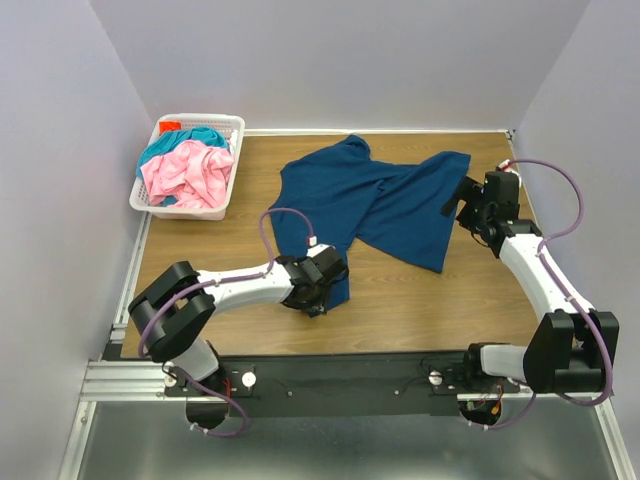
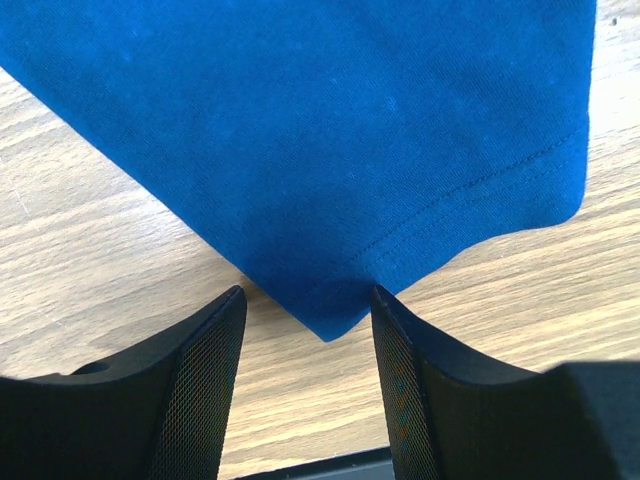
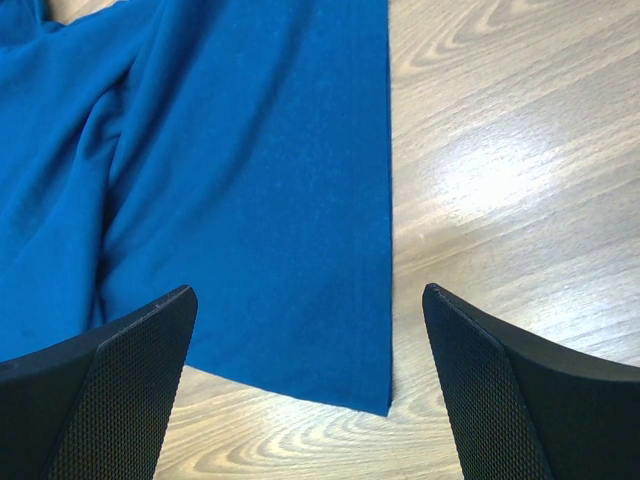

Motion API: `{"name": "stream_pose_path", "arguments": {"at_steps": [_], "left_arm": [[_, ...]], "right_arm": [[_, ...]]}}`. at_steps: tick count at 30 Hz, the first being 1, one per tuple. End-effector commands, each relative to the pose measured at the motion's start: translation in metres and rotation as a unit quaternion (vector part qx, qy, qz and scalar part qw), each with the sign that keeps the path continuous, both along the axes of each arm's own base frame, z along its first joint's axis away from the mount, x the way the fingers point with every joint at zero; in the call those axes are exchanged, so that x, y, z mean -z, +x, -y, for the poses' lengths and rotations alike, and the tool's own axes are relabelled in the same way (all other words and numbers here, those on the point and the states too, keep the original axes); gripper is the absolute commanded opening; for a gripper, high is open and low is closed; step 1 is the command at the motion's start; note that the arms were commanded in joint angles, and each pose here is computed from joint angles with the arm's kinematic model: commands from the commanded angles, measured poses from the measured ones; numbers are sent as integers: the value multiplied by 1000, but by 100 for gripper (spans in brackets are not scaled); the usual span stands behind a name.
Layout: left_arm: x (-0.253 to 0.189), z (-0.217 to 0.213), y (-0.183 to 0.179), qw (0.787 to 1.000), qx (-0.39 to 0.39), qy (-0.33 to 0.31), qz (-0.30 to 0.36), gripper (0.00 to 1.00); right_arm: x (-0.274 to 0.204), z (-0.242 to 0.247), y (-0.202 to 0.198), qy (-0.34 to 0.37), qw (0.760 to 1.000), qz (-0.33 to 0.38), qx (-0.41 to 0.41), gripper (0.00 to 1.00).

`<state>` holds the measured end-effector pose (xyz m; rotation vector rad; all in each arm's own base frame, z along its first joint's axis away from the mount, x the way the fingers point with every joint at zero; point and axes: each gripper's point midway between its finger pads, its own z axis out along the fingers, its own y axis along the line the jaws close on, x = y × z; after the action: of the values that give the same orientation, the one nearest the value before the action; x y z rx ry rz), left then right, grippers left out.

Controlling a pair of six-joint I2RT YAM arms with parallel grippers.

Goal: Fold and stack the t-shirts
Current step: Flatten the tshirt out

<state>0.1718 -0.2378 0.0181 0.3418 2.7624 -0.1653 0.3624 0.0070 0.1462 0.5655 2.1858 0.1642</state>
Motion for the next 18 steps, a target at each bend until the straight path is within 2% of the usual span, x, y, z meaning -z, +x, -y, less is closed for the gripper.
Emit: {"name": "stream_pose_path", "arguments": {"at_steps": [1,8,13,14,18], "left_arm": [[17,-16,-13,998,8,54,-21,61],[24,-14,-21,998,4,54,-26,43],[33,-16,-21,998,-14,60,-28,15],[32,-15,-20,998,-18,58,-27,1],[17,-5,-5,998,-41,42,2,0]], "right_arm": [[7,6,-2,-11,1000,-8,12,100],[7,8,-3,-14,1000,-8,15,100],[6,7,-3,-14,1000,-6,13,100],[6,8,-3,-14,1000,-7,14,100],[4,7,-7,-11,1000,-4,13,100]]}}
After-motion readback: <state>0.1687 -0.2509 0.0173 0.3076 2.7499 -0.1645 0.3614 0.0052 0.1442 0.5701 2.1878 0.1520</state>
